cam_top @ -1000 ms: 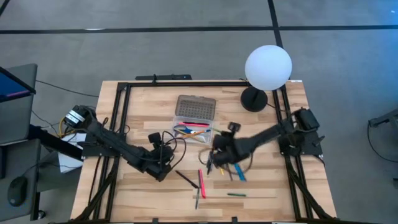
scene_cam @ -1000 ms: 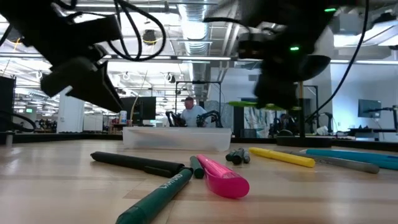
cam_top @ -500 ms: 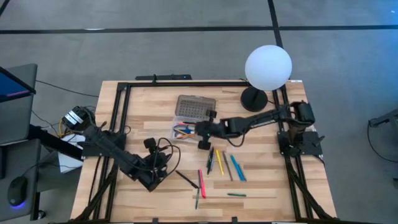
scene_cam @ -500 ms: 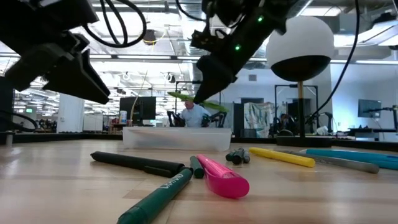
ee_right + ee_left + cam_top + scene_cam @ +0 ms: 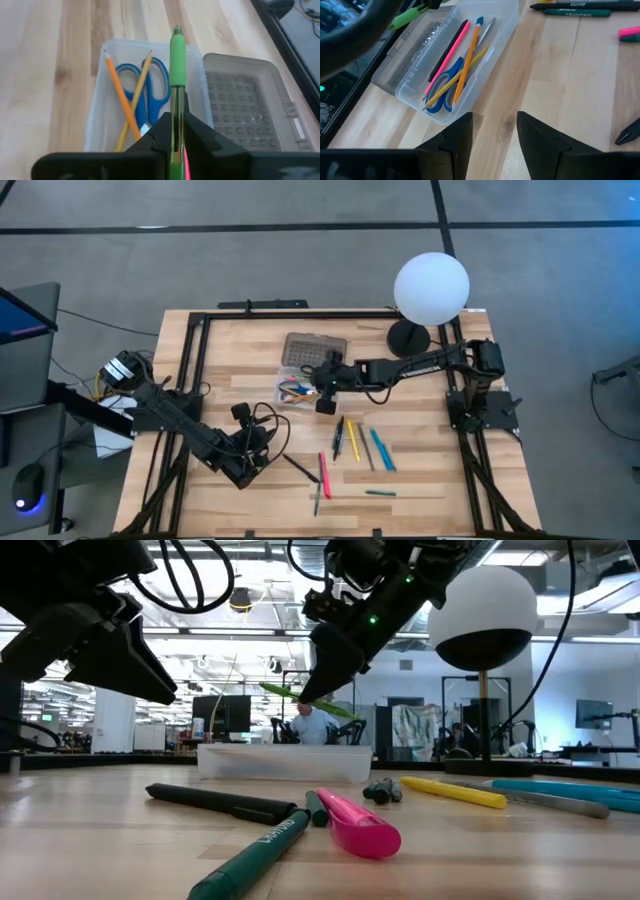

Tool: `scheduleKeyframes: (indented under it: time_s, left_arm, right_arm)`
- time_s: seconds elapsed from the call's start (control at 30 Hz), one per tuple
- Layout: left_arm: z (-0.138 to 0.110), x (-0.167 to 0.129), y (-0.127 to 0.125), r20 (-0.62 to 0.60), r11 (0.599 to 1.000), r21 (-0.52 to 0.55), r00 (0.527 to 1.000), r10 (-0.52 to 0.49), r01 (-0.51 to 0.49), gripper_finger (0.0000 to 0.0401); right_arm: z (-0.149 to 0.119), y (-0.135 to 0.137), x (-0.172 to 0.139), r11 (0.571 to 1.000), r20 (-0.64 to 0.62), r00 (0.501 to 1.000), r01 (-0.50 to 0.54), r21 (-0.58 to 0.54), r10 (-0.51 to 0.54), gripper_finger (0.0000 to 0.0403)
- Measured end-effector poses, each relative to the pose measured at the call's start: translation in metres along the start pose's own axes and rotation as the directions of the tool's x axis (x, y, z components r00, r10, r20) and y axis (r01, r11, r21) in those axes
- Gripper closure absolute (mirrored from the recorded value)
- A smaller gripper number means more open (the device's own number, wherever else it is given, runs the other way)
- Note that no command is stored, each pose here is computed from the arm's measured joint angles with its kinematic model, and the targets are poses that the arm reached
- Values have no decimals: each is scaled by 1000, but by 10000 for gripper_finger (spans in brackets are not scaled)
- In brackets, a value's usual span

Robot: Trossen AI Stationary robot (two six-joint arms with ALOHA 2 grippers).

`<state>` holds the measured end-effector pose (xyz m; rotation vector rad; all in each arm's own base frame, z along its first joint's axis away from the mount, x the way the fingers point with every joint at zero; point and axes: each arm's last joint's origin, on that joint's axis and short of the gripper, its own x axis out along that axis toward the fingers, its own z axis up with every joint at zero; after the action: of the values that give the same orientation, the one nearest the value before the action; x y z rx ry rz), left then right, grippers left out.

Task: Pick & place school supplies into a supply box
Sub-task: Put the green pen into the gray supply box, then put the black pen into the gray supply box

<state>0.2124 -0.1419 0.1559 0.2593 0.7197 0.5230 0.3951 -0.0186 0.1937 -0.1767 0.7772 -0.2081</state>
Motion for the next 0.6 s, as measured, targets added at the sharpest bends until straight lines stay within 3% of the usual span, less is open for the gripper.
scheduleKeyframes:
  time_s: [0.23, 0.6]
  left_arm:
    - [0, 0, 0, 0, 1000, -2, 1000, -1, 1, 253]
    - [0, 0, 0, 0, 1000, -2, 1000, -3, 3, 253]
  right_arm:
    - [-1, -10, 2, 997, -1, 1000, -30, 72, 30, 366]
    - [-1, -10, 3, 997, 3, 1000, -29, 75, 29, 326]
